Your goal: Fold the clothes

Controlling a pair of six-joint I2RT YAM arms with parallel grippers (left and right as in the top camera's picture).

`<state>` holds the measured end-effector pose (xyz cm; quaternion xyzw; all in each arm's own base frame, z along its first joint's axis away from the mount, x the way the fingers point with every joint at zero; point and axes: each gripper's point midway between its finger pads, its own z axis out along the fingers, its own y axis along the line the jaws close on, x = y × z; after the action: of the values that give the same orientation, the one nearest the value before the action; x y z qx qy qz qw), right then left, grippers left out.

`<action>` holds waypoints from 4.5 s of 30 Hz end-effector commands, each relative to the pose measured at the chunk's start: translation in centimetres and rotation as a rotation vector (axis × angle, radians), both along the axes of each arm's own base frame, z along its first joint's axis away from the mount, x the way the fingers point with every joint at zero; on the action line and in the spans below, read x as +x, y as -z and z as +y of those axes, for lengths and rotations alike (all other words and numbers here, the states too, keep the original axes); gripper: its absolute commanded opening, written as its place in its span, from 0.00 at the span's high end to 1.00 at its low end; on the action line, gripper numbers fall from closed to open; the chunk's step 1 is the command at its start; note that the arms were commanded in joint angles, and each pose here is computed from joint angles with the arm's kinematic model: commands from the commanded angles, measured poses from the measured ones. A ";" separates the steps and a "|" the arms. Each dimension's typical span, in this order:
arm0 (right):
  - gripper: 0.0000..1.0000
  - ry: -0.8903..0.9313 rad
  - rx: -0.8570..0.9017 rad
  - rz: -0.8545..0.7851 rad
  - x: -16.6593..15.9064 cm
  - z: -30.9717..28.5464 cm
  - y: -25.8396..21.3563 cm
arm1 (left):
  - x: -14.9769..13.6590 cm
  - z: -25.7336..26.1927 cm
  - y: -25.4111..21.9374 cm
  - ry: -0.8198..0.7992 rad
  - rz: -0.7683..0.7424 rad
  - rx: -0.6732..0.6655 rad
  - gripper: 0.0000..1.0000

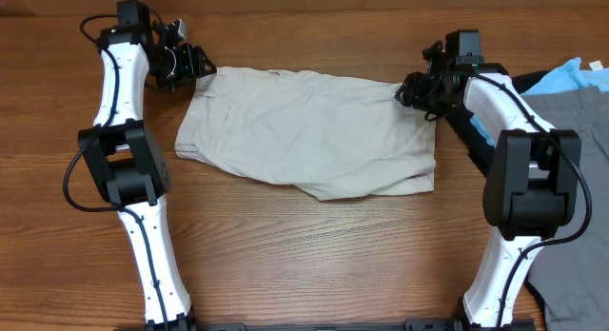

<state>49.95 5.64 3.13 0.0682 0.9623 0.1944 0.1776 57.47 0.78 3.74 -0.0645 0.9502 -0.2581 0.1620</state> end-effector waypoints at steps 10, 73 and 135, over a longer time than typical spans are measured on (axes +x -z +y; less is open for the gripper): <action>0.46 -0.013 0.006 0.000 -0.1 0.3 0.3 | 0.8 -2.7 -1.1 0.021 -0.031 -0.170 0.60; 0.46 -0.012 0.049 -0.041 0.0 -0.2 -1.5 | 0.0 -4.1 -2.6 0.035 0.008 -0.110 0.67; 0.52 -0.094 0.006 -0.179 1.0 0.6 -1.9 | -0.5 -3.5 -4.3 0.036 0.007 -0.233 0.96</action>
<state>50.60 6.47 3.17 0.0152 0.9487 0.2189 0.2278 56.53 -2.79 7.79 -0.0760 0.9152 -0.3720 0.1351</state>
